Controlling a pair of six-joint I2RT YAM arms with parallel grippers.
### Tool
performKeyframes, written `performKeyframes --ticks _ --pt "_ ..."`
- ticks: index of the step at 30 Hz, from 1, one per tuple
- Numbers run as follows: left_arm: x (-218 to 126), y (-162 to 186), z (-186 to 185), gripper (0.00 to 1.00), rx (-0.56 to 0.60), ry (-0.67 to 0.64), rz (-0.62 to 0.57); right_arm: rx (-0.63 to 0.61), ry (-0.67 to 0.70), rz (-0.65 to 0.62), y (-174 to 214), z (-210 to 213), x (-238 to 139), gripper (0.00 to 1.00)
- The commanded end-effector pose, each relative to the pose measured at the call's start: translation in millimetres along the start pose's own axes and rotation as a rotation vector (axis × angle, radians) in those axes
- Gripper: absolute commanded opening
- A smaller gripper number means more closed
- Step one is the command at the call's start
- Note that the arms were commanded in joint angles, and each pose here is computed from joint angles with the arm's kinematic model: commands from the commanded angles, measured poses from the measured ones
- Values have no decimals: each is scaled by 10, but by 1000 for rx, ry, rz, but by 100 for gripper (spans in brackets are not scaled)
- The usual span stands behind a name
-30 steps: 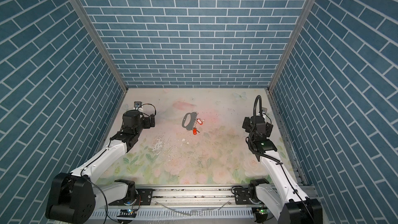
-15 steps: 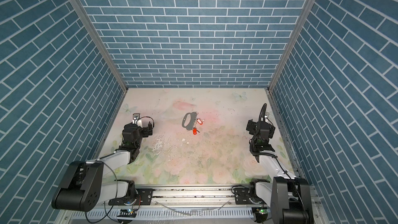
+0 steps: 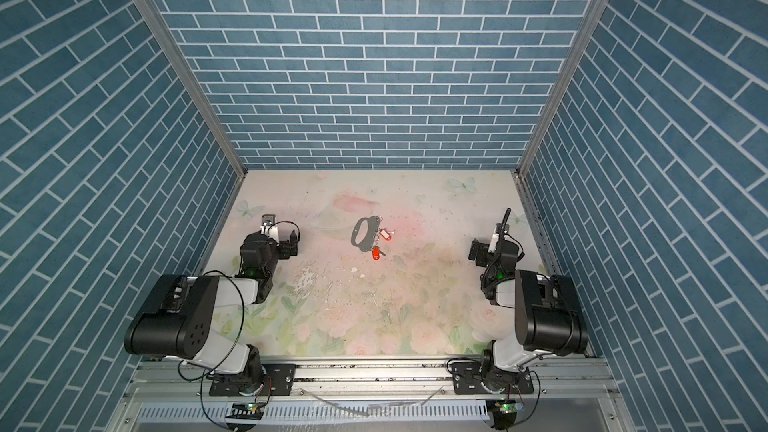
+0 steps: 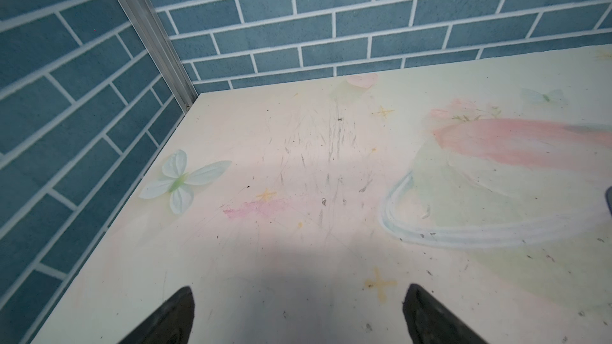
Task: Put the keys on the keyring
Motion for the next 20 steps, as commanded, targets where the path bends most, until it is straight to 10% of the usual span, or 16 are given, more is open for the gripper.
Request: performKeyframes --ticks 1,20 --pt "6 -3 26 99 -9 -18 6 -54 -64 -112 -247 7 50 99" --pt "9 3 24 99 -6 -17 5 -60 -54 -97 -241 -1 44 99"
Point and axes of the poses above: each gripper's point midway between its finger pads, its own x axis out along the fingers, its own z axis along the line the jaws close on, y = z × x, the point moved 10 cm from there along -x, back along the fingers, and after that the axes turned 13 degrees about -x, right-handed, at the moved point
